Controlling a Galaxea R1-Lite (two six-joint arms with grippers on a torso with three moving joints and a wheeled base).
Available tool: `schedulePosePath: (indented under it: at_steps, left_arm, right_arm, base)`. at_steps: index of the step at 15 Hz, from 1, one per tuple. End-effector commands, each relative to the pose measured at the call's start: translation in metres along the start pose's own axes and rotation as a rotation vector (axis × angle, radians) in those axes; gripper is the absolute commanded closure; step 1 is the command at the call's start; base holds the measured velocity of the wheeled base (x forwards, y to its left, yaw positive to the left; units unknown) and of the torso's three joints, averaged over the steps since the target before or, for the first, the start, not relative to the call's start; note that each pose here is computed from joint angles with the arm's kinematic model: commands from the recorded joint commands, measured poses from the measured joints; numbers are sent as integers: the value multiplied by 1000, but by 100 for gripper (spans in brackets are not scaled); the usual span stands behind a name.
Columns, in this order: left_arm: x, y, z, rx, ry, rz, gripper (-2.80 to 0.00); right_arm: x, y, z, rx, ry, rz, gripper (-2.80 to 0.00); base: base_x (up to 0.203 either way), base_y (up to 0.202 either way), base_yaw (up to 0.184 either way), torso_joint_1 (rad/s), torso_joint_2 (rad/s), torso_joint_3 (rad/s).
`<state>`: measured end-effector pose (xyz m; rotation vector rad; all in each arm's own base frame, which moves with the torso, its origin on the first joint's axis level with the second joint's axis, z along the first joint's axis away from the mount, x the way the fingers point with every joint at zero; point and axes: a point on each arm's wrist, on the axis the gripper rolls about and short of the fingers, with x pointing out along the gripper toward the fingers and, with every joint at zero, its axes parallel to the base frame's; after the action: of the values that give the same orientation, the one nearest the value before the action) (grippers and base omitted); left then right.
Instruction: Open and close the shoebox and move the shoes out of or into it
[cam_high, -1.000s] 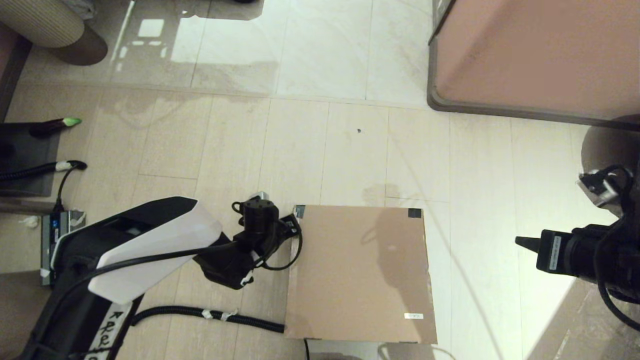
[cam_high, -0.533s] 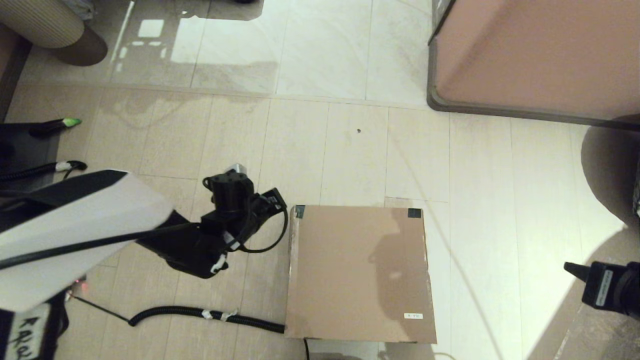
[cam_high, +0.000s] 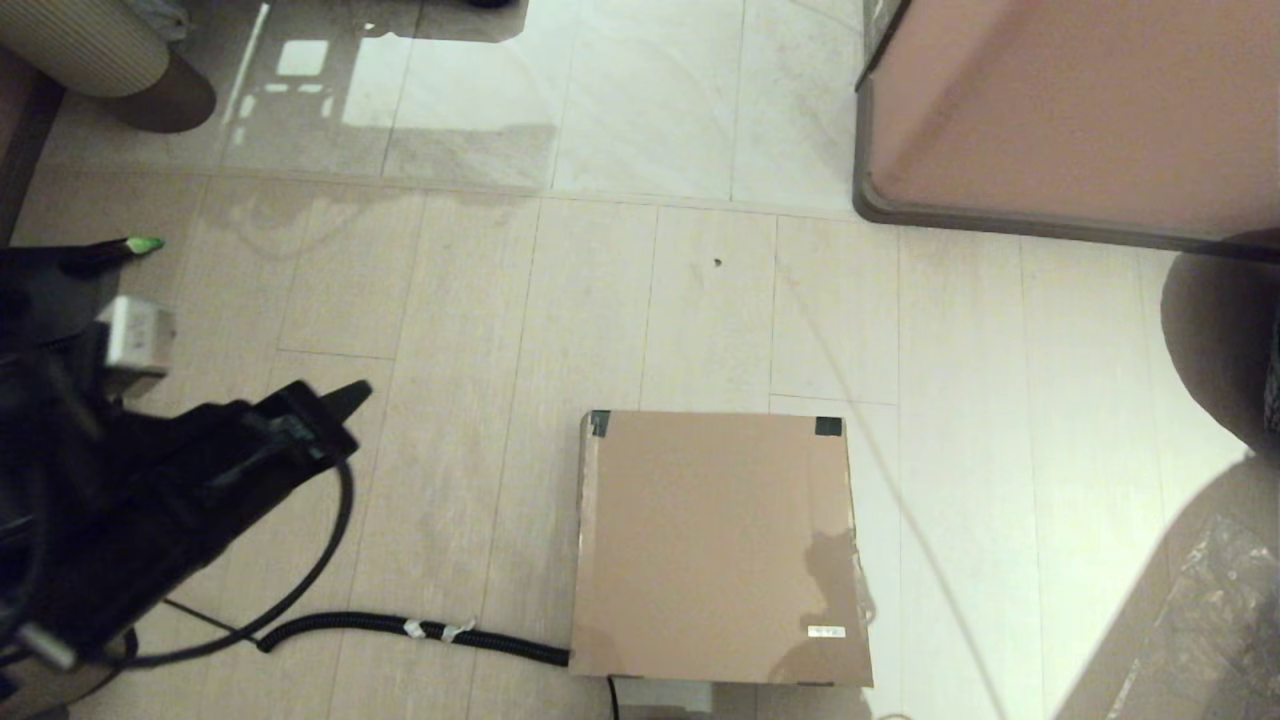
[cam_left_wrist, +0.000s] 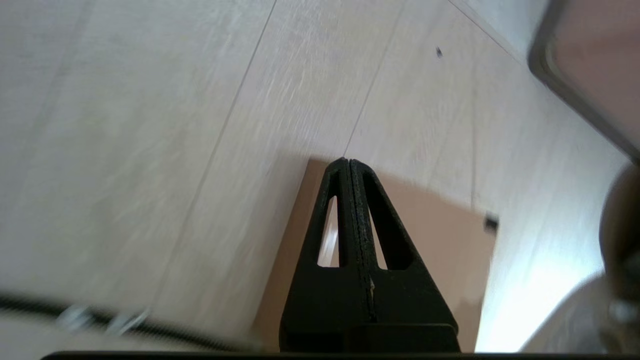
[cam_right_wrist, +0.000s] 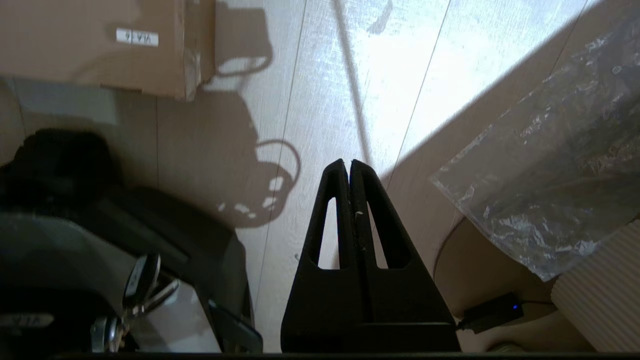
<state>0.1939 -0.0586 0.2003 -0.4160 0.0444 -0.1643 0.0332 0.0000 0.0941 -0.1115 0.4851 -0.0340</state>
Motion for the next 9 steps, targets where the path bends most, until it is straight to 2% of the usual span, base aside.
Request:
schedulePosePath:
  at_steps: [1, 2, 3, 5, 7, 8, 9]
  left_arm:
    - [-81, 7, 16, 30, -129, -45, 0]
    - [-102, 16, 4, 109, -78, -13, 0]
    - [-120, 27, -13, 194, 1, 27, 0]
    - [-151, 47, -48, 306, 161, 88, 0]
    - [-179, 61, -73, 344, 255, 85, 0]
    - [-192, 66, -85, 352, 331, 79, 0]
    - [-199, 70, -91, 356, 364, 81, 0]
  right_arm:
    - [-17, -1, -16, 4, -37, 47, 0]
    - [-18, 1, -18, 4, -51, 127, 0]
    - [-19, 2, -24, -1, -76, 167, 0]
    - [-20, 2, -27, 19, -100, 178, 0]
    - [-21, 2, -27, 58, -97, 150, 0]
    - [-21, 1, -27, 85, -96, 147, 0]
    - [-21, 1, -27, 119, -93, 130, 0]
  base:
    - [0, 0, 0, 0, 0, 0]
    - [0, 0, 0, 0, 0, 0]
    - [0, 0, 0, 0, 0, 0]
    - [0, 0, 0, 0, 0, 0]
    - [0, 0, 0, 0, 0, 0]
    - [0, 0, 0, 0, 0, 0]
    - [0, 0, 0, 0, 0, 0]
